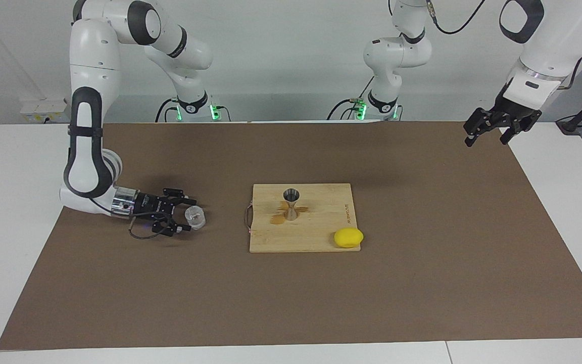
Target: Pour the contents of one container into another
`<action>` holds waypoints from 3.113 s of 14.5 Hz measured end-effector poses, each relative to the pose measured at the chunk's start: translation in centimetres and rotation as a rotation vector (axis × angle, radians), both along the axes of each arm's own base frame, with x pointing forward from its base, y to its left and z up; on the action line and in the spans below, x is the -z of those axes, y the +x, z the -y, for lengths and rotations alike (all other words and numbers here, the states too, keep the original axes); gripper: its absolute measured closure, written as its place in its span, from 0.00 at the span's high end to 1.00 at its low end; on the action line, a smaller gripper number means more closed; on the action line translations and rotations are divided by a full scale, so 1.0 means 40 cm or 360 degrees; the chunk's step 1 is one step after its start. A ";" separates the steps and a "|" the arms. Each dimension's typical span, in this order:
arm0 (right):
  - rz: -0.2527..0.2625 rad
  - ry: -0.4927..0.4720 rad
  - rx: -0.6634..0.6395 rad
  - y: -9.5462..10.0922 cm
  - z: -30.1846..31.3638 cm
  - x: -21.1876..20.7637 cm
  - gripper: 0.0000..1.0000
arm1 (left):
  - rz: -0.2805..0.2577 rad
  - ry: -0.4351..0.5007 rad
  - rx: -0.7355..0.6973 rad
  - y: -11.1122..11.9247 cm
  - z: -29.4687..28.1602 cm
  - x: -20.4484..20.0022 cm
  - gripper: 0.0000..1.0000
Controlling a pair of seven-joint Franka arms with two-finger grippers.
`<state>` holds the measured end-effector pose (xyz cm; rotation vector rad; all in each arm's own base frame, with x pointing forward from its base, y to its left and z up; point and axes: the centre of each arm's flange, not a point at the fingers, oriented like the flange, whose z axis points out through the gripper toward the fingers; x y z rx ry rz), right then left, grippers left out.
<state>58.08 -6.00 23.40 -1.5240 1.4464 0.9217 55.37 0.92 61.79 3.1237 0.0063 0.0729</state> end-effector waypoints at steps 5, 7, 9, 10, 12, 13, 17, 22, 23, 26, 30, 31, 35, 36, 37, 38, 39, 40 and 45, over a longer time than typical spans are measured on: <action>-0.0007 -0.0179 -0.0033 0.011 0.013 -0.179 1.00 | 0.0000 0.0000 0.0000 0.000 0.000 0.000 1.00; 0.0034 -0.0336 -0.0123 0.000 0.017 -0.257 1.00 | 0.0001 0.0000 0.0000 0.000 0.000 0.000 1.00; 0.0097 -0.0565 -0.0294 -0.017 0.006 -0.327 1.00 | 0.0002 0.0000 0.0000 0.000 0.000 -0.001 1.00; 0.0134 -0.0690 -0.0383 -0.023 -0.008 -0.357 1.00 | 0.0002 0.0000 0.0000 0.000 0.000 -0.001 1.00; 0.0211 -0.0944 -0.0560 -0.024 -0.037 -0.409 1.00 | 0.0002 0.0000 0.0002 -0.001 0.002 -0.002 1.00; 0.0275 -0.1099 -0.0652 -0.017 -0.048 -0.439 1.00 | 0.0003 0.0000 0.0002 -0.001 0.002 -0.002 1.00; 0.0613 -0.1415 -0.1034 -0.001 -0.086 -0.531 1.00 | 0.0005 0.0001 0.0000 -0.002 0.000 -0.004 1.00; 0.0927 -0.1615 -0.1440 -0.023 -0.119 -0.661 1.00 | 0.0007 0.0002 0.0000 -0.002 0.000 -0.005 1.00; 0.0997 -0.1626 -0.1501 -0.033 -0.115 -0.695 1.00 | 0.0007 0.0002 0.0000 -0.002 0.000 -0.005 1.00; 0.1090 -0.1660 -0.1694 -0.075 -0.105 -0.811 1.00 | 0.0007 0.0002 0.0000 -0.002 0.000 -0.005 1.00; 0.1078 -0.1630 -0.1833 -0.117 -0.075 -0.963 1.00 | 0.0007 0.0002 0.0000 -0.002 0.000 -0.005 1.00; 0.1100 -0.1609 -0.1879 -0.123 -0.064 -0.983 1.00 | 0.0007 0.0002 0.0000 -0.002 0.000 -0.005 1.00; 0.1122 -0.1552 -0.1983 -0.126 -0.083 -1.007 1.00 | 0.0007 0.0002 0.0000 -0.002 0.000 -0.005 1.00; 0.1124 -0.1543 -0.2002 -0.125 -0.102 -1.007 1.00 | 0.0007 0.0002 0.0000 -0.002 0.000 -0.005 1.00; 0.1126 -0.1539 -0.2014 -0.124 -0.125 -1.006 1.00 | 0.0007 0.0002 0.0000 -0.002 0.000 -0.005 1.00; 0.1130 -0.1537 -0.2025 -0.124 -0.145 -1.006 1.00 | 0.0007 0.0002 0.0000 -0.002 0.000 -0.005 1.00; 0.1132 -0.1537 -0.2029 -0.124 -0.157 -1.007 1.00 | 0.0007 0.0002 0.0000 -0.002 0.000 -0.005 1.00; 0.1131 -0.1536 -0.2031 -0.125 -0.160 -1.008 1.00 | 0.0007 0.0002 0.0000 -0.002 0.000 -0.005 1.00; 0.1120 -0.1535 -0.2022 -0.128 -0.115 -1.016 1.00 | 0.0007 0.0002 0.0001 -0.002 0.000 -0.005 1.00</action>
